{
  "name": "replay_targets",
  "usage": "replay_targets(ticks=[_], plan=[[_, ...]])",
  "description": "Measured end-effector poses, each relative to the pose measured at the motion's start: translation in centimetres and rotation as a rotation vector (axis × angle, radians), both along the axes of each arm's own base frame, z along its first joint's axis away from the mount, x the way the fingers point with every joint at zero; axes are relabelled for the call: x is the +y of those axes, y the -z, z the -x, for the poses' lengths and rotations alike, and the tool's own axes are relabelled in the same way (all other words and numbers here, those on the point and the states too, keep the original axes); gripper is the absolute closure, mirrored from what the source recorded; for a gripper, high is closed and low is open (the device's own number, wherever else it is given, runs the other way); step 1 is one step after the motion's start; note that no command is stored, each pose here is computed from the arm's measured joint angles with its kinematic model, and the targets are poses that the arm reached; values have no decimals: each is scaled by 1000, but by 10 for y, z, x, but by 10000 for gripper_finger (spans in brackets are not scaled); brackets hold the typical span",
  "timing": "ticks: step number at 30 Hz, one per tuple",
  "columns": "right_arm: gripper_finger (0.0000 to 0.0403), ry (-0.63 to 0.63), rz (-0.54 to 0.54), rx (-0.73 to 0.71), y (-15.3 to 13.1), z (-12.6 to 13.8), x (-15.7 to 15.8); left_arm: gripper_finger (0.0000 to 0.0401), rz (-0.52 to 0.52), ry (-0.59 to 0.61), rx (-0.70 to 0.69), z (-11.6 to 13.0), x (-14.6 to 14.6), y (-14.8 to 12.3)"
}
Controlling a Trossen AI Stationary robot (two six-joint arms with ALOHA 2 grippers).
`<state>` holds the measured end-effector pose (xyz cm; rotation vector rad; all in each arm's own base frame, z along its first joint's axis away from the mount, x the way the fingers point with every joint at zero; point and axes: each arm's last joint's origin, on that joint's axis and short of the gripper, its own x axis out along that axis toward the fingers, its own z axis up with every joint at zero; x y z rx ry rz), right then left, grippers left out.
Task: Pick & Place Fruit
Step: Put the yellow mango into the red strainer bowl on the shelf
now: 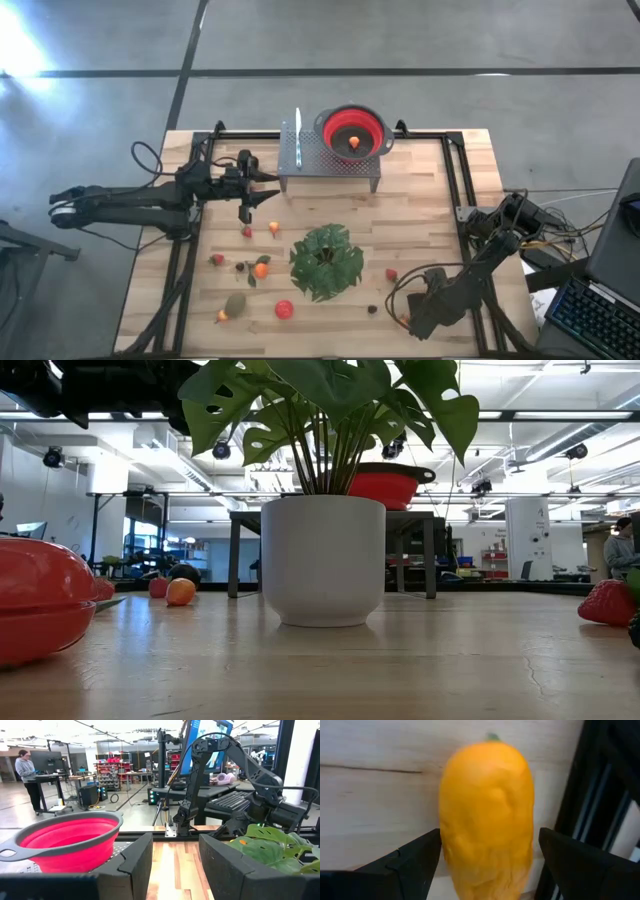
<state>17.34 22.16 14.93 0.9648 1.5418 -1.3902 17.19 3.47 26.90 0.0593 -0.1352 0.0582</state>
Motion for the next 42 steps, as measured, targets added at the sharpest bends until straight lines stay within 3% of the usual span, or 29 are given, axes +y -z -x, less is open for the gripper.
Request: replay_targets(ticks=[19,32,42], plan=[[167,-31,-54,-37,0,-3,5,234,1,0,-4,0,0,0],[151,-55,-44,-24,-4,-2,3,234,0,0,-6,0,0,-1],[174,-72,73,5,-31,9,-20,234,0,0,-7,0,0,-1]])
